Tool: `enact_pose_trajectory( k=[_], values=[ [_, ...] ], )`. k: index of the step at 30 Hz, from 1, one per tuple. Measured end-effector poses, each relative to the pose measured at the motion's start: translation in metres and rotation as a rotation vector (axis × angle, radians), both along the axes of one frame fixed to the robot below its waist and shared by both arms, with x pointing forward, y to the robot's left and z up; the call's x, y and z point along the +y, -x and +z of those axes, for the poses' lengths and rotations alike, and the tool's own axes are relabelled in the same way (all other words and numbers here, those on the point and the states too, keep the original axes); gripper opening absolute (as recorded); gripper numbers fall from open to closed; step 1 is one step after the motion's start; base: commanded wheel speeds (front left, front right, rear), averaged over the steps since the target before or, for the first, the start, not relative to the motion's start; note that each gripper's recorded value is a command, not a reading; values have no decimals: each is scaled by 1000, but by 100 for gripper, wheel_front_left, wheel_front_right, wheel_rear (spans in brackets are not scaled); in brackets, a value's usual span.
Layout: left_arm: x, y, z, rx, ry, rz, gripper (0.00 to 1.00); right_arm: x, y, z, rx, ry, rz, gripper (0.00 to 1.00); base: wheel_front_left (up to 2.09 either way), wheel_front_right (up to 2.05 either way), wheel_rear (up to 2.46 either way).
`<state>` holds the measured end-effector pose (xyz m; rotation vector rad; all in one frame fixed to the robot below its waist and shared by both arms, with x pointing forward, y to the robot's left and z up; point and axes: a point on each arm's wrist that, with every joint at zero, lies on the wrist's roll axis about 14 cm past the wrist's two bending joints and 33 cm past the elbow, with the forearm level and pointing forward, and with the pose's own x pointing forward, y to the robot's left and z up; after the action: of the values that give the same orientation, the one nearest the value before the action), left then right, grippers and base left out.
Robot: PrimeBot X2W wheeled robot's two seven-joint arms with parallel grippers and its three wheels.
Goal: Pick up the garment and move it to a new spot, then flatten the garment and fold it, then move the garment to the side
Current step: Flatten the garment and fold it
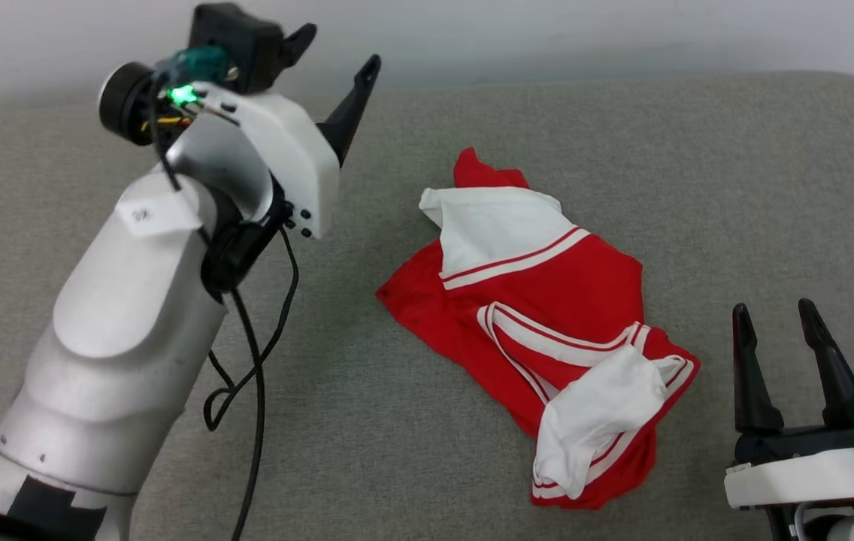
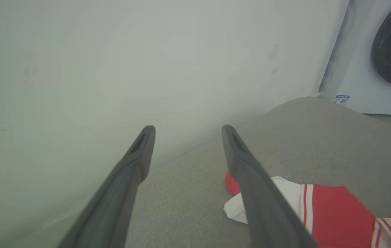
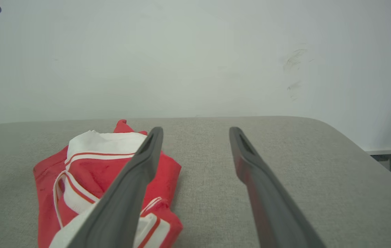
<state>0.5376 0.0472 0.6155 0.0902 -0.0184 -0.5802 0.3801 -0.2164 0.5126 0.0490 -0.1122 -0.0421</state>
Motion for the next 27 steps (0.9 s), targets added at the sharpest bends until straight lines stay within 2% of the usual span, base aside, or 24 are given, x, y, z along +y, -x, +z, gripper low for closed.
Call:
enact_pose_trajectory(
  k=[5, 12, 22, 27],
  values=[
    [-34, -12, -58, 270, -190, -101, 100, -13, -5, -6, 18, 4, -38, 100, 0, 0, 0],
    [-68, -17, -116, 502, -374, -213, 100, -27, -12, -16, 45, 8, -81, 100, 0, 0, 0],
    [-69, -16, -205, 693, -686, -285, 100, -44, -21, -29, 84, 20, -126, 100, 0, 0, 0],
    [-65, -9, -239, 785, -766, -318, 100, -50, -23, -34, 98, 22, -142, 100, 0, 0, 0]
  ],
)
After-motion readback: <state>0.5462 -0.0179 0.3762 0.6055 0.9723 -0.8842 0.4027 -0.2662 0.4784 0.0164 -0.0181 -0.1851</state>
